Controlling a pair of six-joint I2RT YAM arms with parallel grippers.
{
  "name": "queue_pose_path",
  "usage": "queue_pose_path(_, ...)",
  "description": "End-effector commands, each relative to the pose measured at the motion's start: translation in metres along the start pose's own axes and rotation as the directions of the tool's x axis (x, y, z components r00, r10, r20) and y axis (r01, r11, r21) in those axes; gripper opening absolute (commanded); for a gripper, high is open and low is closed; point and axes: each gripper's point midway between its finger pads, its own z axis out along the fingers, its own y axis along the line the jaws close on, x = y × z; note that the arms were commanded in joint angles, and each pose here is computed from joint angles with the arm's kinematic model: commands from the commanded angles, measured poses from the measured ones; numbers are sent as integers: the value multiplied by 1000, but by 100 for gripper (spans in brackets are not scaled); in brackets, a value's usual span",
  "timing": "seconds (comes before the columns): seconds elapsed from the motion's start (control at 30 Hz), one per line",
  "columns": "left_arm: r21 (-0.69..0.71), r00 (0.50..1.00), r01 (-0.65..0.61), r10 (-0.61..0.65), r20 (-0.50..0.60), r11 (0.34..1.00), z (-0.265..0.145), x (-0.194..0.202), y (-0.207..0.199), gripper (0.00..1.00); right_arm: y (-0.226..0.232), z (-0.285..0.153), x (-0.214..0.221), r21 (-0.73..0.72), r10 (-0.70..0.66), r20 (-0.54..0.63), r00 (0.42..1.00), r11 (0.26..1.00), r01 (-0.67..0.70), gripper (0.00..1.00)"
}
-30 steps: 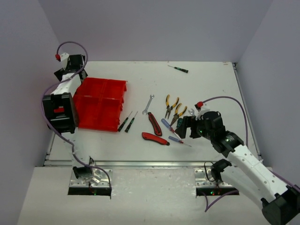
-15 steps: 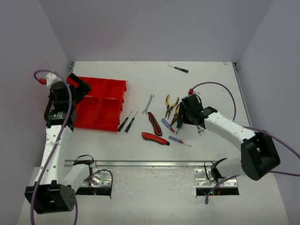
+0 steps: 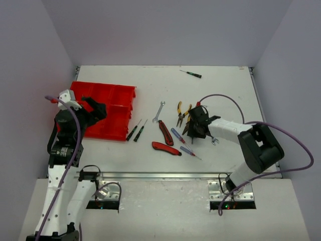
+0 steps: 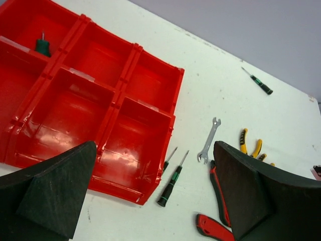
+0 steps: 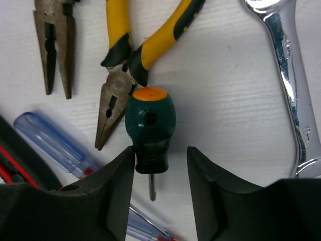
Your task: Sort the tools into containers
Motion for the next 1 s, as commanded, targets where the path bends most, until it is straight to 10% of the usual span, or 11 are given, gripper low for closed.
queue_pose_path(0.0,75,996,-34,40,-81,997,12,19,-13,100,-3,5,3,6,17,13,1000,1000,-17,33)
queue_pose_path(0.43,461,944,164,-3,-330,872,8,67,-98,100,25,-71,-42,-225,-124,281,952,955,191,5)
queue_pose_path(0.77,784,903,357,27,-429,507,-47,102,-258,100,116,-222,3,-785,-207,483,851,328,526,2)
queue_pose_path(0.97,846,893,370,104,-438,383,-74,116,-307,90,119,-264,13,-825,-170,513,841,171,538,3)
